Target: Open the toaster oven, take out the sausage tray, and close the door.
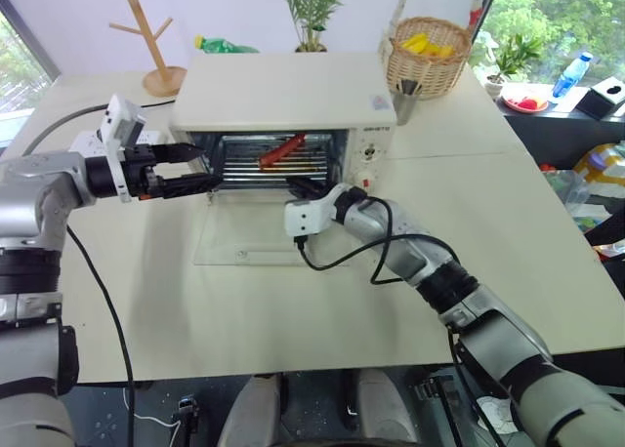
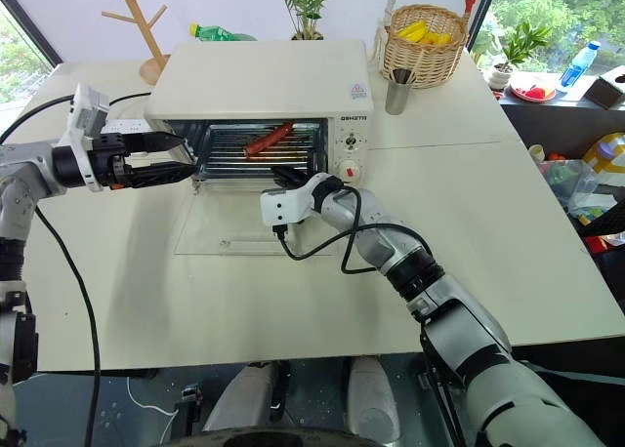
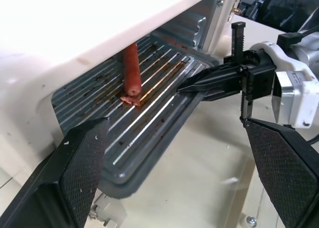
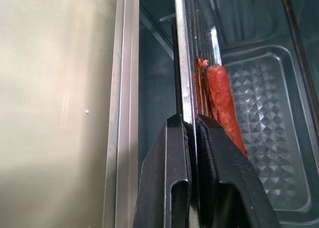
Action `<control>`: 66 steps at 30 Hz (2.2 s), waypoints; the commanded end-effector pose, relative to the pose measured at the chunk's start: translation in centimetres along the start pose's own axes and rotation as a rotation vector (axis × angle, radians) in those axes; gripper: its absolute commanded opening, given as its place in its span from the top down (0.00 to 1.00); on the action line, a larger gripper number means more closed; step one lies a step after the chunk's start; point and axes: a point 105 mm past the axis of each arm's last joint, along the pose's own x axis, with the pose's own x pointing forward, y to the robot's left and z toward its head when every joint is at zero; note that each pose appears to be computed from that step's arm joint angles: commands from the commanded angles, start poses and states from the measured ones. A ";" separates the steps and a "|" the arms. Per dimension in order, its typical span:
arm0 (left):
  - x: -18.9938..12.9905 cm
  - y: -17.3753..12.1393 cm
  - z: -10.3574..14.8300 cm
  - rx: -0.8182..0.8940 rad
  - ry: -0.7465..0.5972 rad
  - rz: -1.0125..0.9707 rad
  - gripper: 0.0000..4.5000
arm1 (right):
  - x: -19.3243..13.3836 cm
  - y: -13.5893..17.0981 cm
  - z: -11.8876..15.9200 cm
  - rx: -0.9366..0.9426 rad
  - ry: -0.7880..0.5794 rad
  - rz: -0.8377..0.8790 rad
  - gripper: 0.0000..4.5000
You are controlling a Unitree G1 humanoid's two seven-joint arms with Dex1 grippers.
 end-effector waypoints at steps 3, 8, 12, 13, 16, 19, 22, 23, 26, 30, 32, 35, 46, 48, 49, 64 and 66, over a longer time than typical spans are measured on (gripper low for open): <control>-0.8 0.1 1.5 0.052 -0.031 0.022 0.00 | 0.1 -1.6 -0.4 0.006 0.013 -0.049 0.76; -0.8 0.1 1.6 0.055 -0.034 0.024 0.00 | 0.5 -1.5 -0.6 -0.018 0.024 -0.043 0.44; -0.8 0.1 1.7 0.057 -0.035 0.023 0.00 | 1.2 -1.6 -0.8 -0.014 0.028 -0.043 0.44; -0.8 0.1 1.8 0.058 -0.035 0.023 0.00 | 1.5 -1.6 -0.8 -0.013 0.030 -0.043 0.44; -0.8 0.1 1.8 0.060 -0.036 0.023 0.00 | 2.2 -1.7 -1.1 -0.024 0.040 -0.045 0.44; -0.8 0.0 1.9 0.064 -0.036 0.022 0.00 | 2.6 -2.0 -1.1 -0.033 0.041 -0.049 0.44; -0.9 0.1 2.0 0.066 -0.037 0.024 0.00 | 2.7 -2.2 -0.8 -0.033 0.027 -0.056 0.44; -0.9 0.1 2.0 0.067 -0.037 0.026 0.00 | 2.7 -2.2 -0.7 -0.030 0.024 -0.054 0.44; -1.0 0.1 2.0 0.068 -0.040 0.030 0.00 | 2.7 -2.0 -0.5 -0.023 0.013 -0.048 0.49; -1.0 0.2 2.0 0.067 -0.043 0.033 0.00 | 2.7 -2.0 -0.2 -0.024 0.005 -0.048 0.85; -1.0 0.2 1.9 0.066 -0.043 0.034 0.00 | 2.6 -2.0 -0.2 -0.026 0.003 -0.049 0.99; -0.9 0.3 1.9 0.064 -0.044 0.034 0.00 | 2.4 -2.1 -0.2 -0.030 -0.002 -0.049 0.99; -0.4 0.8 1.8 0.056 -0.033 0.020 0.00 | -1.1 -0.8 0.9 -0.047 -0.045 -0.038 0.99; -0.3 0.8 1.8 0.056 -0.030 0.014 0.00 | -2.0 -0.3 1.0 -0.045 -0.048 -0.032 0.99; -0.3 0.9 1.8 0.055 -0.028 0.011 0.00 | -2.4 -0.2 1.1 -0.045 -0.049 -0.031 0.99; -0.1 1.0 1.5 0.039 -0.008 -0.019 0.00 | -6.8 -0.5 1.7 -0.142 -0.120 -0.068 0.99; -0.1 1.2 1.5 0.035 -0.010 -0.013 0.00 | -7.0 -0.8 1.9 -0.157 -0.134 -0.086 0.99</control>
